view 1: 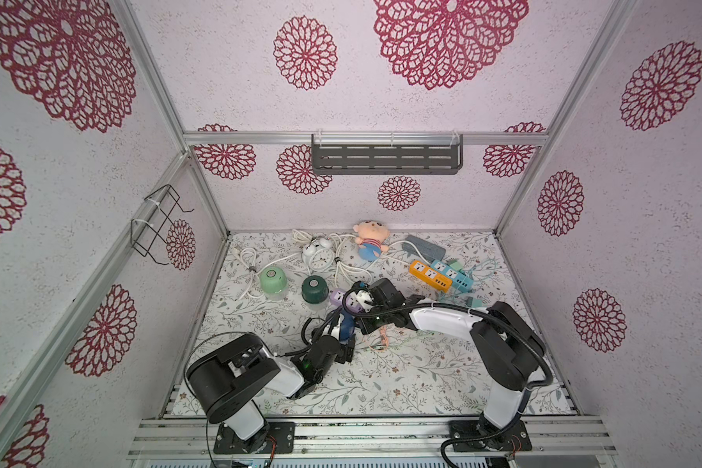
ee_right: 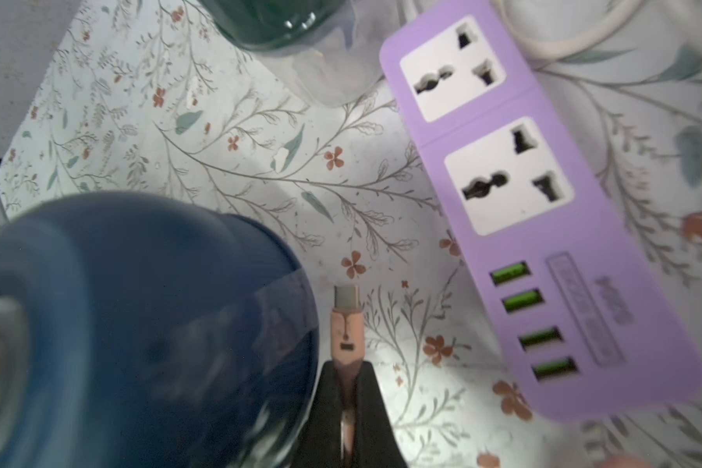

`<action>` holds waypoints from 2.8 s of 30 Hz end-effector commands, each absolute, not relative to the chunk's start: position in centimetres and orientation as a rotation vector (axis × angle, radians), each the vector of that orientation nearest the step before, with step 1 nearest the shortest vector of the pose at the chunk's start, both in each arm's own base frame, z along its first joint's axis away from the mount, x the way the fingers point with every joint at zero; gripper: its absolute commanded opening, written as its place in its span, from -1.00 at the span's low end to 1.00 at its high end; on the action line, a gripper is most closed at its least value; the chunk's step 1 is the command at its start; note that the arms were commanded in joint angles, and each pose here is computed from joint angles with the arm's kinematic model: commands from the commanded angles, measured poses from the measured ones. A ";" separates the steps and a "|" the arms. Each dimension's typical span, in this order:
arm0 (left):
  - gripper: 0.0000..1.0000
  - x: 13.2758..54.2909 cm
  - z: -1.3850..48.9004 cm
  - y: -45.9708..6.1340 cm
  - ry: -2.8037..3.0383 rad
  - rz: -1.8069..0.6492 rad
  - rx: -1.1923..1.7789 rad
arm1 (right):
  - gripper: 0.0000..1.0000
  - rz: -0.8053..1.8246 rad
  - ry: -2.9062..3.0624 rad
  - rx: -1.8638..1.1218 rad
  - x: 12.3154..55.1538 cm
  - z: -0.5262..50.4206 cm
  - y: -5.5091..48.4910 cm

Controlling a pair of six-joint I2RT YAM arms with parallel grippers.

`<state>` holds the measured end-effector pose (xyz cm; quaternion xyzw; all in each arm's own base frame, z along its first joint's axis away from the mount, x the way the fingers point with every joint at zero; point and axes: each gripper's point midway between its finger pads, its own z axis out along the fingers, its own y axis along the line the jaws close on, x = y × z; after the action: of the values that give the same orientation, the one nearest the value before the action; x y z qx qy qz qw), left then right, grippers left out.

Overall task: Charge the cordless meat grinders
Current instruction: Pick up the cordless meat grinder at the center of the board, then insert the charging cable into the cordless meat grinder.

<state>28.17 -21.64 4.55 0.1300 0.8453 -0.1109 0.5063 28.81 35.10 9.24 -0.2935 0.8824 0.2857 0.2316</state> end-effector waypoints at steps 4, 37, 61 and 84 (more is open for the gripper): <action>0.40 29.3 11.6 -21.9 1.921 -0.177 0.418 | -1.00 0.666 2.273 -0.812 29.0 17.6 30.8; 0.29 31.3 23.9 -23.0 1.745 -0.040 0.712 | -1.00 0.563 2.066 -1.055 23.2 28.9 30.8; 0.27 31.0 25.1 -22.9 1.694 -0.072 0.673 | -1.00 0.638 2.057 -1.047 23.1 28.9 31.9; 0.22 30.5 25.1 -22.9 1.691 -0.102 0.668 | -1.00 0.686 2.038 -1.046 22.9 29.5 32.5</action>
<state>30.56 -22.57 22.48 0.3057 0.7578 -0.0214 0.5760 22.81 31.80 28.09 -0.4135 0.8018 0.2472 0.3537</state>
